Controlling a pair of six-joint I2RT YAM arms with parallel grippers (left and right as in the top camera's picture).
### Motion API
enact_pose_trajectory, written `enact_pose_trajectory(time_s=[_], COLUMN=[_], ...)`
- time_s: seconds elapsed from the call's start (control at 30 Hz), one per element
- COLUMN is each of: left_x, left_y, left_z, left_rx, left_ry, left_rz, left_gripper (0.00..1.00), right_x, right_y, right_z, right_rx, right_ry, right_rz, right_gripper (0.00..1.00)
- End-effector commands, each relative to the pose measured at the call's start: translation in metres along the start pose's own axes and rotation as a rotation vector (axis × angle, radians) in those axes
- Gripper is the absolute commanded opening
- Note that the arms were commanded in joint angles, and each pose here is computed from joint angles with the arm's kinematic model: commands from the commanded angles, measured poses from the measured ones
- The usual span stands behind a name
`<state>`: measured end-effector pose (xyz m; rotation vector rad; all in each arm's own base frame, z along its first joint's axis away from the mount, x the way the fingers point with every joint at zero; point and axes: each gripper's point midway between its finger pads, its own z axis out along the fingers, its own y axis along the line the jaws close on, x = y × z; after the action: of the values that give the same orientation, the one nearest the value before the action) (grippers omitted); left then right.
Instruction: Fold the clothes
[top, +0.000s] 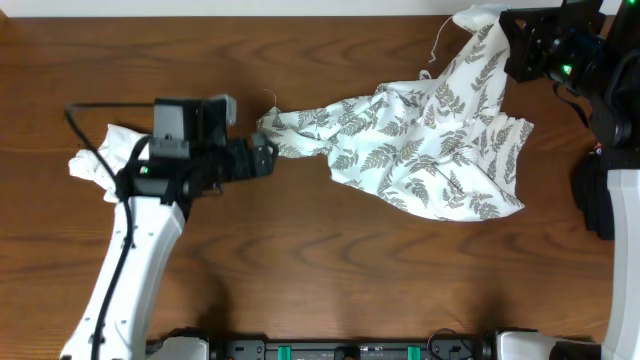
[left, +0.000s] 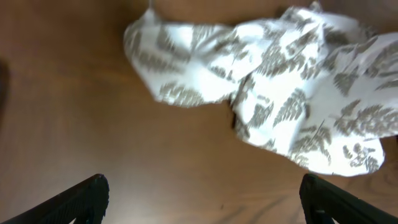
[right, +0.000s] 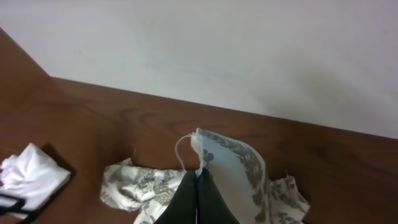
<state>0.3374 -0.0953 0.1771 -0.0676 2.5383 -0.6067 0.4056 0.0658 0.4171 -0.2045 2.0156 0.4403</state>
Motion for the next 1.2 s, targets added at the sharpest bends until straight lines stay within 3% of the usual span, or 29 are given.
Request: enact_pose_trajectory(time_s=[0.0,0.1,0.3,0.6,0.73,0.9,0.97,1.13,1.17], left_x=[-0.005,-0.013,-0.025,-0.015,-0.009,-0.007,-0.006,-0.003,-0.005], left_y=[-0.009,-0.017,-0.026,0.009,0.035,0.044,0.046,0.049,0.046], left_z=[0.01,0.018,0.05,0.131,0.154,0.174,0.179,0.187,0.185], left_rx=[0.035,0.052,0.062,-0.027,-0.124,-0.132,-0.131,-0.131,-0.119], left_ry=[0.006,-0.02,-0.049,0.021,0.034,0.035,0.035,0.04,0.036], left_rz=[0.043,0.064,0.151,0.147,0.138,0.138,0.138,0.125,0.126], left_gripper=[0.98,0.98,0.98,0.98,0.98,1.0,0.82,0.13,0.06], right_x=[0.0,0.0,0.004,0.011,0.012,0.015,0.016,0.018,0.019], right_y=[0.019,0.04,0.045,0.045,0.045,0.045,0.045,0.045,0.045], right_z=[-0.003,-0.005,-0.003,-0.003,-0.003,-0.003,-0.003,-0.003,-0.003], right_rx=[-0.112,-0.221,-0.217,-0.218,-0.218,-0.218,-0.218,-0.218,-0.217], right_ry=[0.0,-0.004,0.012,0.04,0.045,0.058,0.063,0.071,0.073], right_rz=[-0.021,-0.076,-0.079,-0.065,-0.062,-0.055,-0.053,-0.048,-0.047], right_gripper=[0.01,0.01,0.01,0.01,0.01,0.01,0.01,0.01,0.01])
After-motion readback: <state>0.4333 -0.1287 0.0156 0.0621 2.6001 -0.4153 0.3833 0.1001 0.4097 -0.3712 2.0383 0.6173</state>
